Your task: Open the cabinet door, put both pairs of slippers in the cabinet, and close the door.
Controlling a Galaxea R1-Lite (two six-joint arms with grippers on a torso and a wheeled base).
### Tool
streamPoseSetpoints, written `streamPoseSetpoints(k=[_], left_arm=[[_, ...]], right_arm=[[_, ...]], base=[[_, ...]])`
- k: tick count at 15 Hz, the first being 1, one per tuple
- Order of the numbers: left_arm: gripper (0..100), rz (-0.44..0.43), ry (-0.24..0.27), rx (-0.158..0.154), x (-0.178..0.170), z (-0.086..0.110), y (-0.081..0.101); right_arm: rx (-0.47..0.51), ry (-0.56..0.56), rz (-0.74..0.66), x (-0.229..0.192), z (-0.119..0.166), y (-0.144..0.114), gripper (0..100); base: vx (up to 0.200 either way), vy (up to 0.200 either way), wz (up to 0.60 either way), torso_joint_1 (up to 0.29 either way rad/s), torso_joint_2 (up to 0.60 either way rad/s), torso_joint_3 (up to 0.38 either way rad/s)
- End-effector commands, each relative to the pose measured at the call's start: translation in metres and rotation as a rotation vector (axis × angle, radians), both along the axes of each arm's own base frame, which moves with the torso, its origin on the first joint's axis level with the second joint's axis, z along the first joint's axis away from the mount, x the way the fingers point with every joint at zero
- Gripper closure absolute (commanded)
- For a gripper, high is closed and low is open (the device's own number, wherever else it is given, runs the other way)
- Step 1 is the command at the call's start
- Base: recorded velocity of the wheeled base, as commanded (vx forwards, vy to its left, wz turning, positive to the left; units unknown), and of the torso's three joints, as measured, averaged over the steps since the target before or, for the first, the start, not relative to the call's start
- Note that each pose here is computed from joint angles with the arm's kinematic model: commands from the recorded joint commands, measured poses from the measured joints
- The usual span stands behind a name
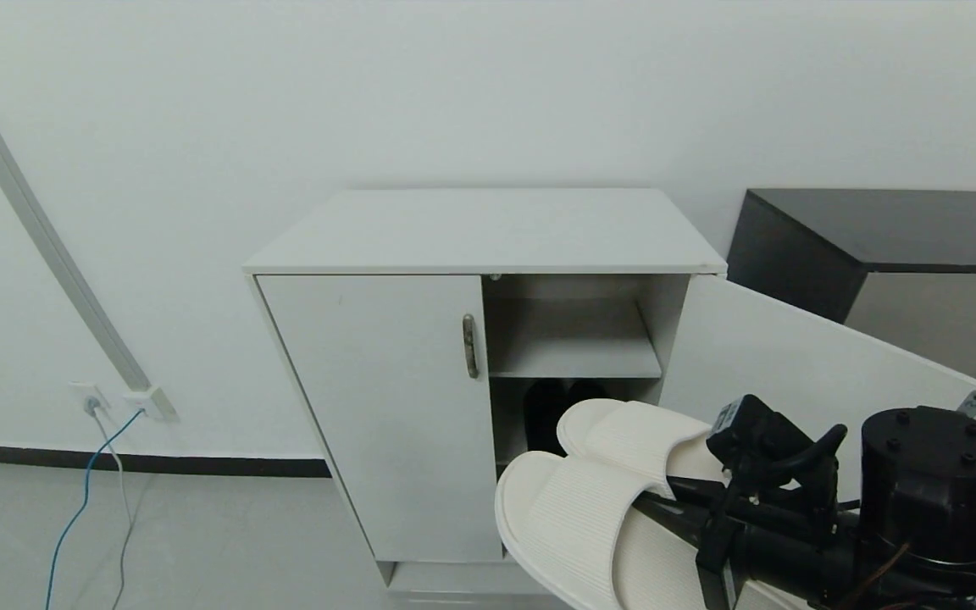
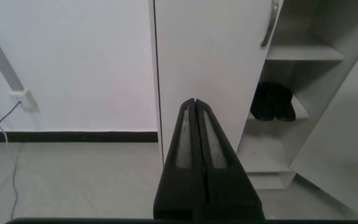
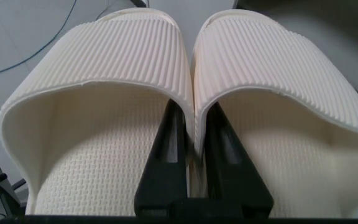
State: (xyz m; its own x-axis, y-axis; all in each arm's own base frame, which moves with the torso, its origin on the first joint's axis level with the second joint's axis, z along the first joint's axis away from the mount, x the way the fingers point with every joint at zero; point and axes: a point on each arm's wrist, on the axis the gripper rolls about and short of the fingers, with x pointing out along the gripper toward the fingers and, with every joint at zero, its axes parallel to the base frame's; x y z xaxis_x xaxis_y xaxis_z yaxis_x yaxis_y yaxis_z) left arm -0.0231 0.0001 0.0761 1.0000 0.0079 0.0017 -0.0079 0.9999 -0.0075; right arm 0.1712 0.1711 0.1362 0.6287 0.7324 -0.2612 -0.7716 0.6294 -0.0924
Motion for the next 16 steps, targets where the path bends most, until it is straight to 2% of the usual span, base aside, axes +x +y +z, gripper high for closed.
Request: streamPoseSetpoints(k=[1,9,16], left_arm=[[100,0.001,0.002,0.000,0.0001,0.0000,0.0000],[100,0.001,0.002,0.000,0.0001,0.0000,0.0000],[100,0.000,0.002,0.000,0.0001,0.0000,0.0000]], right_arm=[[-0.006,0.003,0.001,0.0006,-0.0016,0.0007,100],[-0.005,0.004,0.002,0.0006,-0.0020,0.0007,100],[-0.009,0.009,0.004,0.0006,-0.0035,0.0012,100]], base=[[0.000,0.000,0.00,-0.173,0.49,0.325],[0.000,0.000,0.00,-0.138,0.48,0.337],[0.000,0.000,0.00,-0.046,0.44,0.382]])
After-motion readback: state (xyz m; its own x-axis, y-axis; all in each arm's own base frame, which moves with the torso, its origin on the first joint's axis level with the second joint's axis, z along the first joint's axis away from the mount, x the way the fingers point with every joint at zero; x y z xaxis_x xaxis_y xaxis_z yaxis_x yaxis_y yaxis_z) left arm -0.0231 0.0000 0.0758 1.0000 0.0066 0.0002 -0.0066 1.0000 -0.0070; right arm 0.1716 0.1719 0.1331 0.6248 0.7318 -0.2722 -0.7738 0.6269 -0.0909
